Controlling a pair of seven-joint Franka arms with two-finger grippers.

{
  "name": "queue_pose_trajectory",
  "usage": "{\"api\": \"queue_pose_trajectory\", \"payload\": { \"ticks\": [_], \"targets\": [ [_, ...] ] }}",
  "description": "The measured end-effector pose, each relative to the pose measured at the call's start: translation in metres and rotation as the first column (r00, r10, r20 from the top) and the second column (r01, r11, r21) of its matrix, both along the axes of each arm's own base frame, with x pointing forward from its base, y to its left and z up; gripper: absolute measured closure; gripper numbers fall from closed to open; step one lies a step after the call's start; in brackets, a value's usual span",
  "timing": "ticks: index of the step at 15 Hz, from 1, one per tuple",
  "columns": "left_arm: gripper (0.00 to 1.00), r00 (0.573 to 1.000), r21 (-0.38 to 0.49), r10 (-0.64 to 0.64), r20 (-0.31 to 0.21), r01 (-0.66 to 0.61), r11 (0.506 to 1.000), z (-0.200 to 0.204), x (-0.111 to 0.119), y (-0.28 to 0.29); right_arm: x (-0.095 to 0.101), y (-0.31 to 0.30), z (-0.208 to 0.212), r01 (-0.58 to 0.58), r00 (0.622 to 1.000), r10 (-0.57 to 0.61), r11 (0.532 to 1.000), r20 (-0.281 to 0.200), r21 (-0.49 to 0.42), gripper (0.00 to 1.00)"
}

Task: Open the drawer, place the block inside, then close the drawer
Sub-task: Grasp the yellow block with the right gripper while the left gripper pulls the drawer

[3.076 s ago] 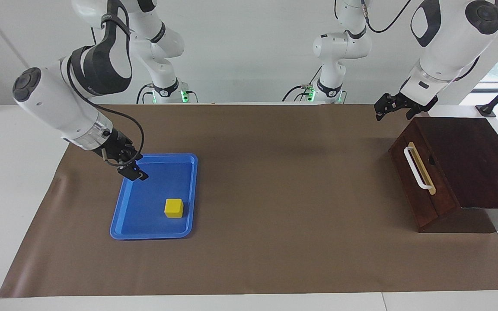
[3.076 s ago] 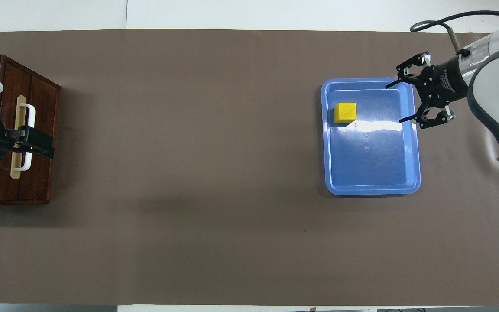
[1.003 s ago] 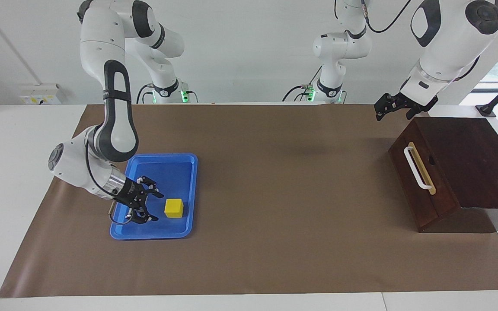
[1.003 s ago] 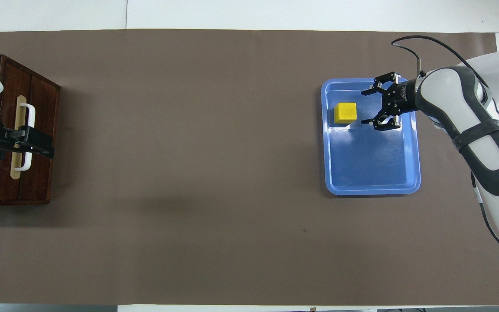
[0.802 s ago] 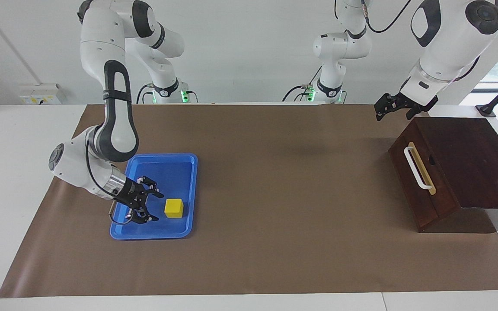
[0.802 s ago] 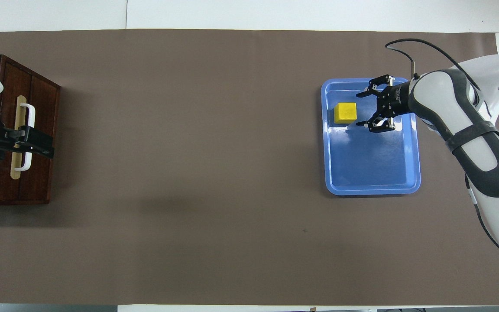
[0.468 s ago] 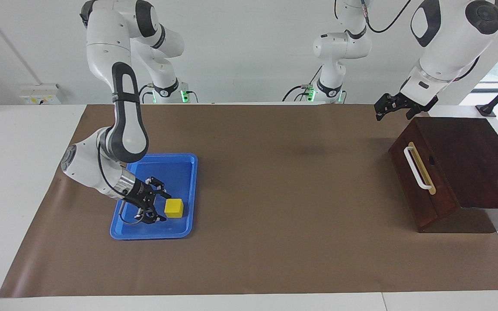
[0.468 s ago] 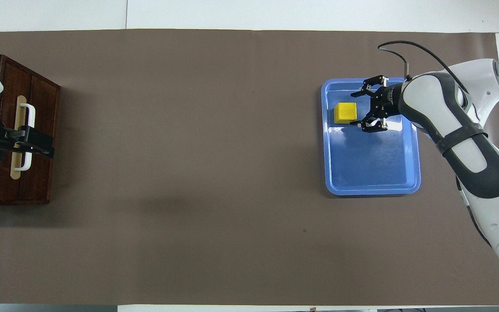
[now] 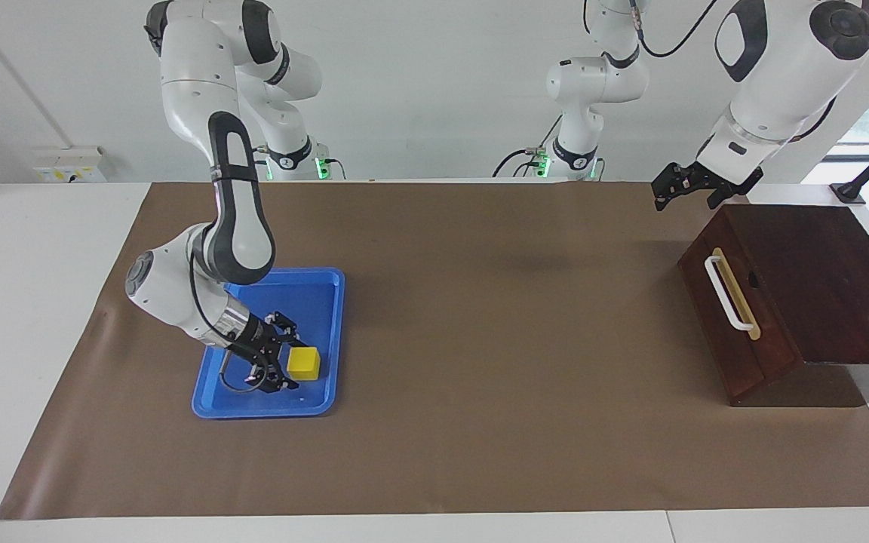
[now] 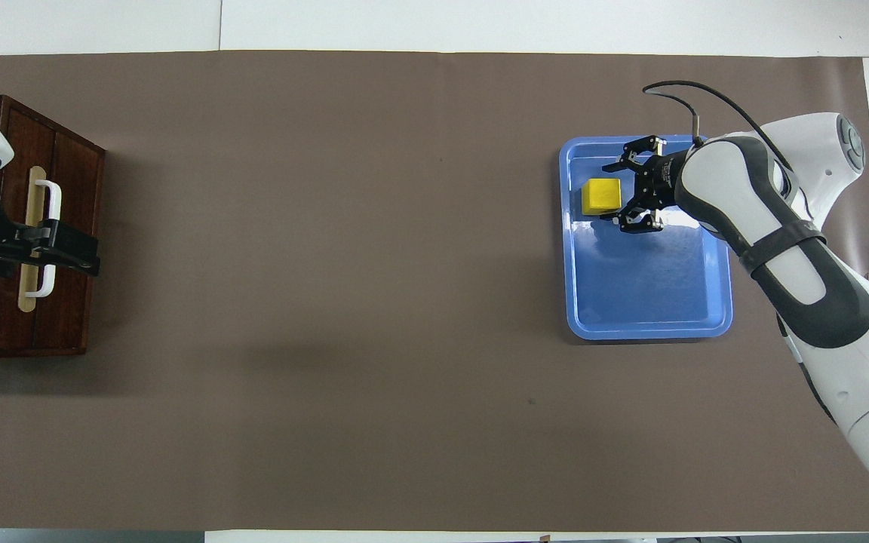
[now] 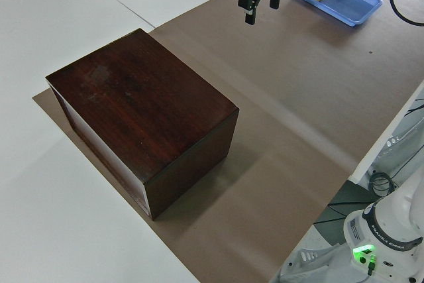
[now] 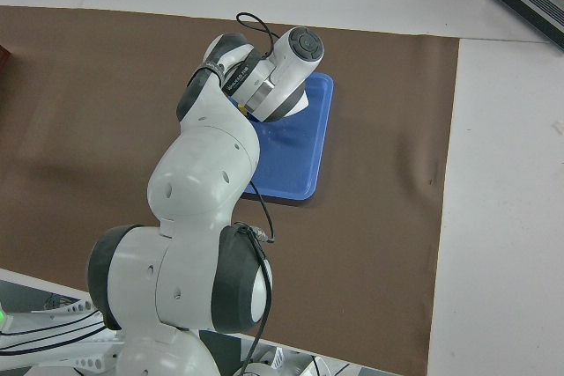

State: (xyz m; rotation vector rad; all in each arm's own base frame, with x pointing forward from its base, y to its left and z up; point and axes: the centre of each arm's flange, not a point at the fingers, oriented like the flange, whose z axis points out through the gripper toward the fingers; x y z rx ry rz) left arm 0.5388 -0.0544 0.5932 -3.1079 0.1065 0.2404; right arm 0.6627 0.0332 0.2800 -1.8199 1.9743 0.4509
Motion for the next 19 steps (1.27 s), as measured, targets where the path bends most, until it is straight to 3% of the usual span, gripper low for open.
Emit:
{"api": "queue_pose_trajectory", "payload": {
  "ticks": [3,6,8,12,14,19],
  "targets": [
    [0.00,0.998,0.022,0.003,0.066,-0.005,1.000,0.002,0.007,-0.003,-0.001,0.000,-0.001,-0.011,1.000,0.011,1.000,0.005,-0.001,0.20],
    [0.00,0.992,0.165,-0.079,0.101,0.061,0.984,-0.012,0.012,-0.026,-0.002,-0.001,-0.002,-0.040,0.999,0.041,0.999,0.019,-0.005,0.28],
    [0.00,0.988,0.256,-0.121,0.096,0.093,0.962,-0.030,0.020,-0.034,-0.001,-0.002,-0.001,-0.071,0.997,0.071,0.997,0.039,-0.009,0.44],
    [0.00,0.980,0.401,-0.197,0.030,0.168,0.901,-0.091,0.047,-0.040,-0.002,-0.004,0.000,-0.119,0.990,0.120,0.993,0.067,-0.015,0.45],
    [0.00,0.972,0.451,-0.233,0.026,0.196,0.871,-0.121,0.054,-0.044,-0.001,-0.003,0.006,-0.138,0.988,0.138,0.990,0.061,-0.001,0.45],
    [0.00,0.961,0.539,-0.276,0.016,0.224,0.812,-0.162,0.052,-0.031,0.021,0.013,0.082,-0.194,0.981,0.192,0.976,0.028,0.097,0.45]
  ]
}}
